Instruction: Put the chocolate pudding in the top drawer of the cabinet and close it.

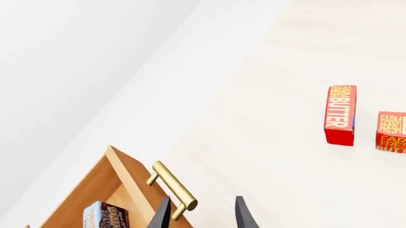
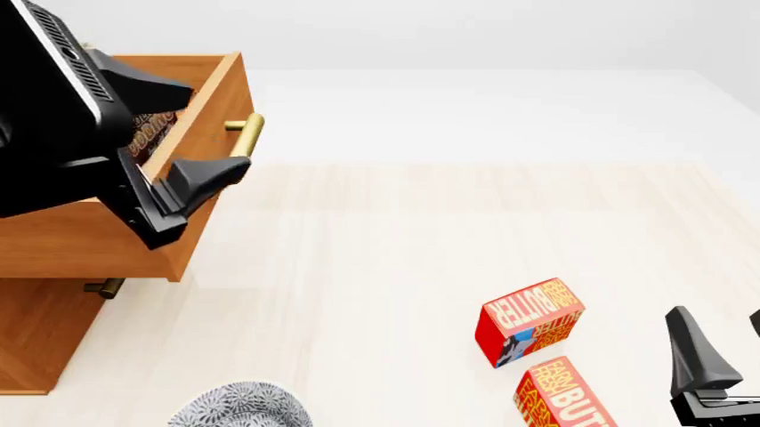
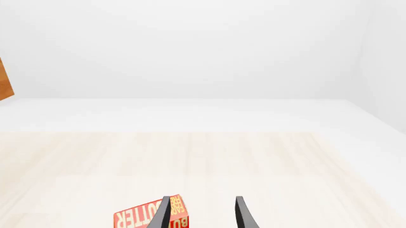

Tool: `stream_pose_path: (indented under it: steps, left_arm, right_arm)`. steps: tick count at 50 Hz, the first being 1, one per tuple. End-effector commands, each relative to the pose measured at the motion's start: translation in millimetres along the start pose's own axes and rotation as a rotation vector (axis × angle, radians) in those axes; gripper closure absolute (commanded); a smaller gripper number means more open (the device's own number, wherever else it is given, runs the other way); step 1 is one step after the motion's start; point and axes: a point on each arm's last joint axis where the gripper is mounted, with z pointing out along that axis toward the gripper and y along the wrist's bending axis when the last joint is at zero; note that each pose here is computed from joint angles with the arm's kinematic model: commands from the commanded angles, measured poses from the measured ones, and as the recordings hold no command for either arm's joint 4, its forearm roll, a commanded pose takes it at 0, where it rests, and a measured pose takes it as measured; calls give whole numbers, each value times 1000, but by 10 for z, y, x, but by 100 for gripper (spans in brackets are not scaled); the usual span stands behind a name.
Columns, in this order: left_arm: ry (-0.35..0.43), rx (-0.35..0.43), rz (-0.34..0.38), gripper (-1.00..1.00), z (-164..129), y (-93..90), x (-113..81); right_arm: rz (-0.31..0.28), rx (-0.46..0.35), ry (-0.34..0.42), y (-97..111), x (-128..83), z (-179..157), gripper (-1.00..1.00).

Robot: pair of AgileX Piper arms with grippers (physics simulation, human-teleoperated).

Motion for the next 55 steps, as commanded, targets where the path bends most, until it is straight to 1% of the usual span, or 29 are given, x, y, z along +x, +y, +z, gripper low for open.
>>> stream_pose_path:
  steps: [1, 9, 18, 22, 24, 31, 33, 45, 49, 52, 55]
  left_arm:
    - [17, 23, 13, -100, 198, -99, 120]
    - [13, 36, 27, -100, 245, -139, 133]
    - [11, 75, 56, -100, 363, -255, 174]
    - [18, 77, 55, -100, 385, -264, 199]
    - [20, 93, 52, -100, 425, -296, 186]
    - [23, 116, 60, -100, 554, -384, 238]
    - [27, 132, 58, -100, 607, -427, 243]
    - [41, 161, 68, -100, 717, -533, 321]
    - [46, 181, 61, -100, 769, -584, 313]
    - [50, 182, 58, -100, 783, -597, 337]
    - [54, 190, 46, -100, 808, -612, 322]
  right_arm:
    - [0, 0, 1, 0, 1, 1, -100]
    - [0, 0, 1, 0, 1, 1, -100]
    - [0, 0, 1, 0, 1, 1, -100]
    - [0, 0, 1, 0, 1, 1, -100]
    - [0, 0, 1, 0, 1, 1, -100]
    - [0, 0, 1, 0, 1, 1, -100]
    - [0, 0, 1, 0, 1, 1, -100]
    - [0, 0, 1, 0, 1, 1, -100]
    - [0, 0, 1, 0, 1, 1, -100]
    - [0, 0, 1, 0, 1, 1, -100]
    - [0, 0, 1, 0, 1, 1, -100]
